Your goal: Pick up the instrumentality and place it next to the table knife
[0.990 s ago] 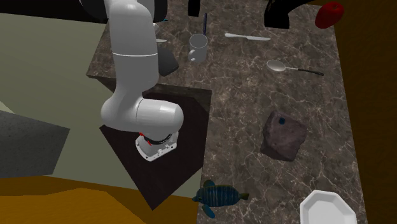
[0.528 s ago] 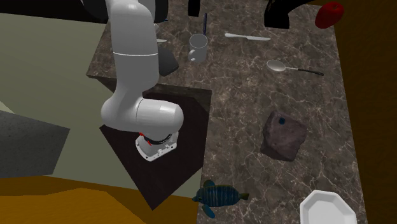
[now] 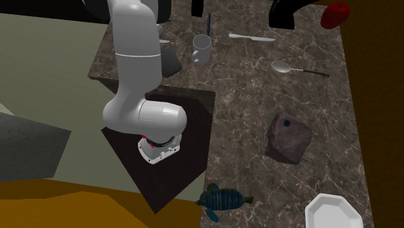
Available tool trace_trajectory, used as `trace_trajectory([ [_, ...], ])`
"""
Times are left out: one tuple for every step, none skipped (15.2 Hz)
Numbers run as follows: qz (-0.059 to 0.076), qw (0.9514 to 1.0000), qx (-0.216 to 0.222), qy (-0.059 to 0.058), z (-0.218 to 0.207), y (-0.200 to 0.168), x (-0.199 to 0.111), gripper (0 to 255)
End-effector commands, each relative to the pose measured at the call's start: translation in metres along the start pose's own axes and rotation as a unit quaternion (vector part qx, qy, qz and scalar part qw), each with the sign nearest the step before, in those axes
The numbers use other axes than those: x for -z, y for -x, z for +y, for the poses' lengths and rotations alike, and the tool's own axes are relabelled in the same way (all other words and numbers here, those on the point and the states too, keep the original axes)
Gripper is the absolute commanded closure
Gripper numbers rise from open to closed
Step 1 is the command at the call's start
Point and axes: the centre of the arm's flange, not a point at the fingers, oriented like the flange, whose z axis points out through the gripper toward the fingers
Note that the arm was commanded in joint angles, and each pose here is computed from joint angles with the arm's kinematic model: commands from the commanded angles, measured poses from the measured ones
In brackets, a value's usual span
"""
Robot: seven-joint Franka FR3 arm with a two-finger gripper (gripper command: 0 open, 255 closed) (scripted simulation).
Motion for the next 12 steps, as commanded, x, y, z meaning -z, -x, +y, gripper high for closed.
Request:
trace_trajectory([
  [0.000,1.0000,0.000,0.000,0.000,0.000,0.000,0],
  [0.000,1.0000,0.000,0.000,0.000,0.000,0.013,0],
  [0.000,1.0000,0.000,0.000,0.000,0.000,0.026,0],
  [0.000,1.0000,0.000,0.000,0.000,0.000,0.040,0],
  [0.000,1.0000,0.000,0.000,0.000,0.000,0.050,0],
  [0.000,1.0000,0.000,0.000,0.000,0.000,0.050,0],
  [0.000,1.0000,0.000,0.000,0.000,0.000,0.050,0],
  [0.000,1.0000,0.000,0.000,0.000,0.000,0.050,0],
  [0.000,1.0000,0.000,0.000,0.000,0.000,0.050,0],
  [0.000,1.0000,0.000,0.000,0.000,0.000,0.050,0],
  [0.000,1.0000,0.000,0.000,0.000,0.000,0.050,0],
  [0.000,1.0000,0.000,0.000,0.000,0.000,0.050,0],
])
